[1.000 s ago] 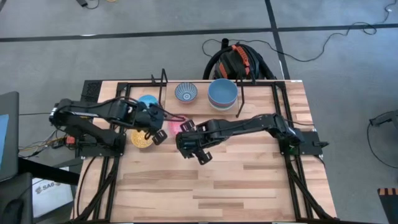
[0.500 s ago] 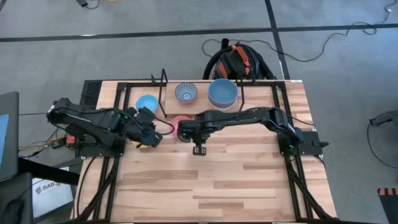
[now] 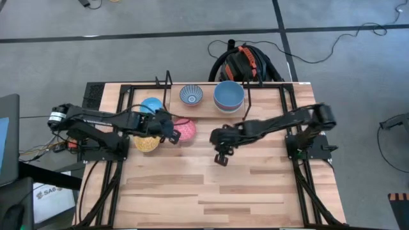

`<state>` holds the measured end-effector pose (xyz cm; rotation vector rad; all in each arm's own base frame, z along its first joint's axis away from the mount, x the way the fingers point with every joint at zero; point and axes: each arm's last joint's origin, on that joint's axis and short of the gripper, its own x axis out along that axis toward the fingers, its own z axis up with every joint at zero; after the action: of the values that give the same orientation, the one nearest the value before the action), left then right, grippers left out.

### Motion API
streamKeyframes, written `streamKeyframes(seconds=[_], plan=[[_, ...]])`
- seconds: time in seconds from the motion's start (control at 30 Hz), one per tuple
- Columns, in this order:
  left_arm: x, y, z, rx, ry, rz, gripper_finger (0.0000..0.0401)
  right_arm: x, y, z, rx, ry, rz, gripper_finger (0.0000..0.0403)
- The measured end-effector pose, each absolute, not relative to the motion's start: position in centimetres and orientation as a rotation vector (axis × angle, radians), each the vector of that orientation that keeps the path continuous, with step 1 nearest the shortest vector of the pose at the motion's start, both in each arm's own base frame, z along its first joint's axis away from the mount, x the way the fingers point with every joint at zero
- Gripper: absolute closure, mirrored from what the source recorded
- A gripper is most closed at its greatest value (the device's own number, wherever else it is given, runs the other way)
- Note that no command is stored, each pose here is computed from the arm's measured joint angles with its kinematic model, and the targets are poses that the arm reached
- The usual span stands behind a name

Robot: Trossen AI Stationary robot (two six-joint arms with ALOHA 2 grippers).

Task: Place and stack bowls onto a shelf
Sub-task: Stack the small red bowl on the small blue bowl on the shelf

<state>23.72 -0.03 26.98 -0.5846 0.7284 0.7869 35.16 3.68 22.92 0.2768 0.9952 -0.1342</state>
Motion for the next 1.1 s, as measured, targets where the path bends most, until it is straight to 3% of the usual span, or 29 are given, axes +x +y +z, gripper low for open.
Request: streamKeyframes(seconds=[0.13, 0.33, 0.53, 0.8, 1.1], plan=[[23.8, 1.0, 26.7, -0.638, 0.726, 0.795, 0.031, 34.7, 2.8, 23.1, 0.324, 0.784, -0.113, 0.0363], [24.7, 1.8, 25.9, -0.685, 0.714, 0.854, 0.0284, 35.3, 0.8, 22.6, 0.354, 0.768, -0.171, 0.0342], [27.3, 2.6, 22.1, -0.713, 0.799, 0.925, 0.0277, 34.3, -0.5, 24.5, 0.437, 0.717, -0.226, 0.0308], [28.3, 3.5, 19.1, -0.783, 0.913, 1.008, 0.0277, 31.6, -2.2, 26.4, 0.461, 0.78, -0.298, 0.0236], [28.2, 3.8, 19.6, -0.834, 0.91, 1.003, 0.0277, 30.5, -3.4, 26.2, 0.423, 0.864, -0.285, 0.0172]])
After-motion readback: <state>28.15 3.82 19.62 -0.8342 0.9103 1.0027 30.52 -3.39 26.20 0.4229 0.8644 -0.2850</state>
